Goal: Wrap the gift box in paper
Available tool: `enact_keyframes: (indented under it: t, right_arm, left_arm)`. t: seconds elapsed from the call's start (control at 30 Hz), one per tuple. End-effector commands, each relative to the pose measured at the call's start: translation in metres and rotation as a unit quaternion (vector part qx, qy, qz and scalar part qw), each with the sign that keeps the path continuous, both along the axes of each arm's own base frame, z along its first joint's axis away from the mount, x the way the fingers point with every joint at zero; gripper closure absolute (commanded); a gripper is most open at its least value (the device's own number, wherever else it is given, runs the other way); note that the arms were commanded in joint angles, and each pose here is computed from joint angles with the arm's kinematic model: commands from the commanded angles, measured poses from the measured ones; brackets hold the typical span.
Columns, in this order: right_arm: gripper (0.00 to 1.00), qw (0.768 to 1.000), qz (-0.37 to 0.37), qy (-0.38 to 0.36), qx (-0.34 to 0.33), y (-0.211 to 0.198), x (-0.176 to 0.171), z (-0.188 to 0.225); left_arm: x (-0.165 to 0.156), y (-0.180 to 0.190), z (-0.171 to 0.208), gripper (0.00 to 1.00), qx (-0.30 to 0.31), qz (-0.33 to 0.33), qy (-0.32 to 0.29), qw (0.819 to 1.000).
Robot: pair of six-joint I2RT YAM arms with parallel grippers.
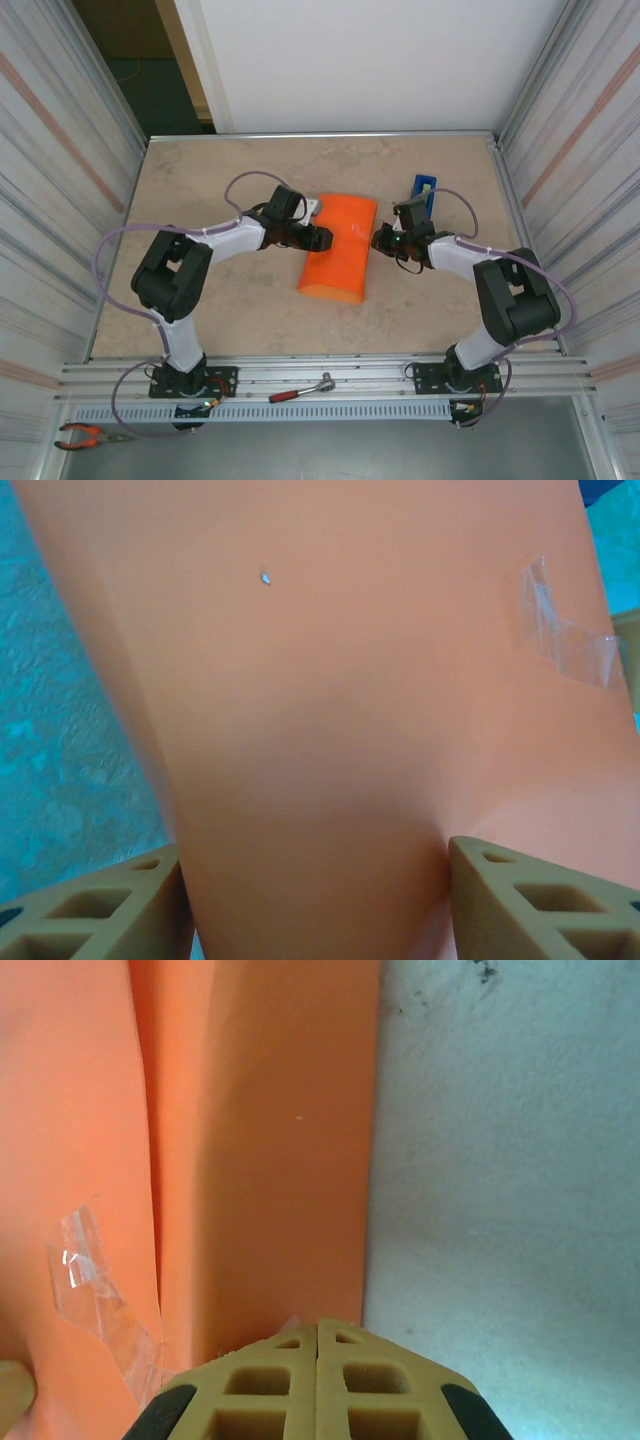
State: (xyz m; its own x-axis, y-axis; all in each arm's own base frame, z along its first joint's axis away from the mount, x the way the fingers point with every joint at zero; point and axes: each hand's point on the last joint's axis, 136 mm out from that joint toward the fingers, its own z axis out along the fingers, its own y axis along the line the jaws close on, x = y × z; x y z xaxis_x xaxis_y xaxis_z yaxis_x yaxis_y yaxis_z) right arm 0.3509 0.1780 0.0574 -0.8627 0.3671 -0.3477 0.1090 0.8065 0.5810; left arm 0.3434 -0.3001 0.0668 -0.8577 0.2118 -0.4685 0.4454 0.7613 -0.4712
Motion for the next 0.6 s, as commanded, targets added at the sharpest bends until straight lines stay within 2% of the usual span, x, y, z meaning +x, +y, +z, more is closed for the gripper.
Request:
enact_keyframes:
  t: [0.0,0.13,0.27,0.43,0.57]
  right_arm:
    - [0.95,0.999,0.036,-0.025,0.018,0.028,0.019,0.014]
    - [0.96,0.999,0.044,-0.012,0.008,0.032,0.024,0.007]
    - [0.96,1.000,0.025,-0.011,-0.009,0.013,0.020,0.010]
    - [0.94,0.999,-0.005,-0.030,-0.011,-0.014,0.010,0.035]
    - [0.91,0.999,0.016,-0.051,0.001,-0.006,0.003,0.064]
  left_arm:
    - [-0.060,0.021,-0.046,0.37,0.080,-0.019,0.102,0.991]
    - [-0.056,0.020,-0.027,0.35,0.061,-0.002,0.085,0.995]
    - [-0.039,0.029,-0.009,0.30,0.039,0.023,0.073,0.996]
    - [-0.013,0.041,0.020,0.25,-0.013,0.046,0.053,0.997]
    - [0.003,0.052,0.041,0.23,-0.042,0.067,0.036,0.996]
